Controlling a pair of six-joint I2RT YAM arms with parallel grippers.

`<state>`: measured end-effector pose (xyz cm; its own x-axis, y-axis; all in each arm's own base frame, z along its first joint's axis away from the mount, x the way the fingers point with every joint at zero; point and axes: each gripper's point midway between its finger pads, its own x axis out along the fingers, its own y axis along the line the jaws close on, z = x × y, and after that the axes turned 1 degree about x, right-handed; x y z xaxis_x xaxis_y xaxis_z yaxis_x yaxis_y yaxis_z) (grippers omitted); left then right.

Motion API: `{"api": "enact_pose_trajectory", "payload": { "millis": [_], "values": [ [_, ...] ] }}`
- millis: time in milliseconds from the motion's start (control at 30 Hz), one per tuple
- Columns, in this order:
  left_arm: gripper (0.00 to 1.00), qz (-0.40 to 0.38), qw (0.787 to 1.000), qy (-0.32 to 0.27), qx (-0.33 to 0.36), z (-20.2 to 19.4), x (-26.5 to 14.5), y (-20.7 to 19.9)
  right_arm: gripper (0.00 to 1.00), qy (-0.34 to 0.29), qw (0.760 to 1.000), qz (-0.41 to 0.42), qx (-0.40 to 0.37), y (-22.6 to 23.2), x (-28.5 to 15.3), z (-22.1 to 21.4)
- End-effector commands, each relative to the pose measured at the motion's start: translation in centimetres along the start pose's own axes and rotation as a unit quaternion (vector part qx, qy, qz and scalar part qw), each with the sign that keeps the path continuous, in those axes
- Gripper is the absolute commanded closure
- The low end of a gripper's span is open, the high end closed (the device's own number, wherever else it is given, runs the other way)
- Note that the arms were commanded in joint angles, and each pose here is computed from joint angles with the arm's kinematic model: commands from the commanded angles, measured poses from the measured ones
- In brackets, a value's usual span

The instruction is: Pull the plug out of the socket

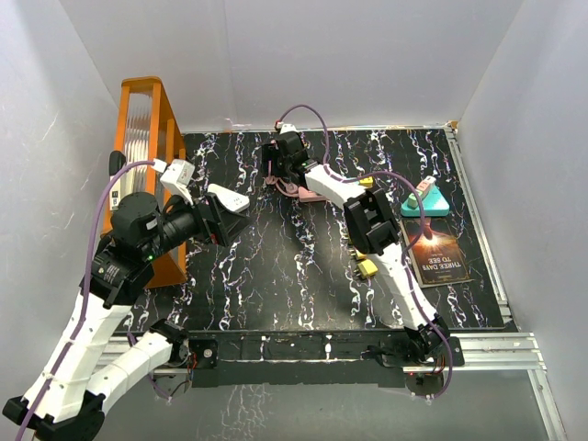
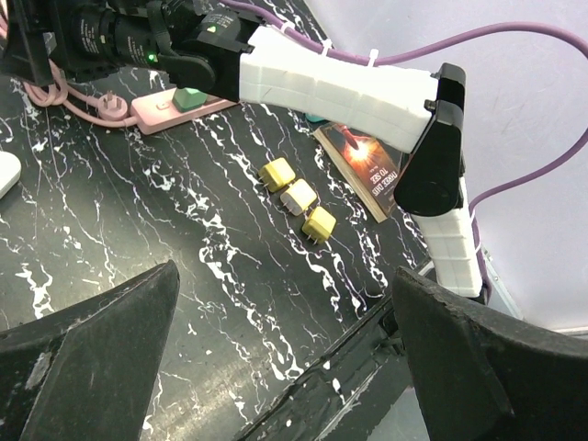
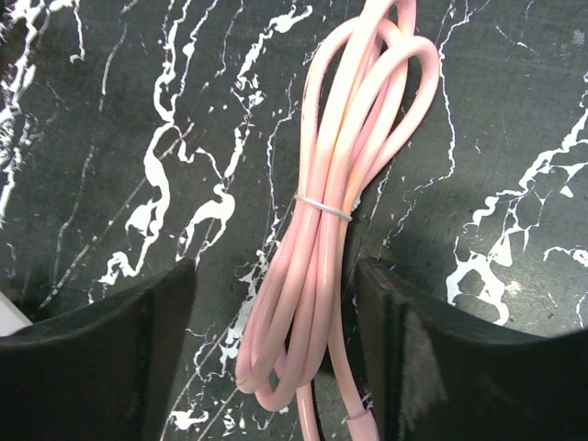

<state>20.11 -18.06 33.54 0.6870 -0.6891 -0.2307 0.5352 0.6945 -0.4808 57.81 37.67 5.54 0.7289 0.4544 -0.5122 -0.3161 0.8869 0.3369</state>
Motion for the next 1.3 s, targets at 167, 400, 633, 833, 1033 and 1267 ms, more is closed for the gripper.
{"api": "enact_pose_trajectory", "payload": {
  "millis": [167,400,633,833,1033,1267],
  "values": [
    [0.01,-0.003,1.000,-0.007,-0.009,0.7,-0.3,-0.6,0.69,-0.013,0.999,0.022,-0.031,0.6,0.6,0.6],
    [0.02,-0.013,1.000,0.005,-0.022,0.1,0.7,-0.6,0.85,0.047,0.991,0.094,-0.078,2.7,-3.4,-1.3],
    [0.02,-0.040,0.999,0.021,-0.030,-0.5,2.4,-0.9,0.85,0.124,0.978,0.158,-0.063,3.3,-8.1,-7.1],
    [0.02,-0.048,0.998,0.029,-0.039,-0.9,3.2,-0.9,0.84,0.166,0.964,0.199,-0.062,3.6,-11.9,-11.0],
    [0.02,-0.044,0.997,0.035,-0.045,-1.7,3.4,-0.4,0.81,0.202,0.947,0.231,-0.091,5.6,-15.0,-14.9],
    [0.02,-0.047,0.997,0.030,-0.056,-2.3,3.3,-0.2,0.78,0.232,0.931,0.247,-0.136,10.6,-18.8,-20.4]
  ]
}}
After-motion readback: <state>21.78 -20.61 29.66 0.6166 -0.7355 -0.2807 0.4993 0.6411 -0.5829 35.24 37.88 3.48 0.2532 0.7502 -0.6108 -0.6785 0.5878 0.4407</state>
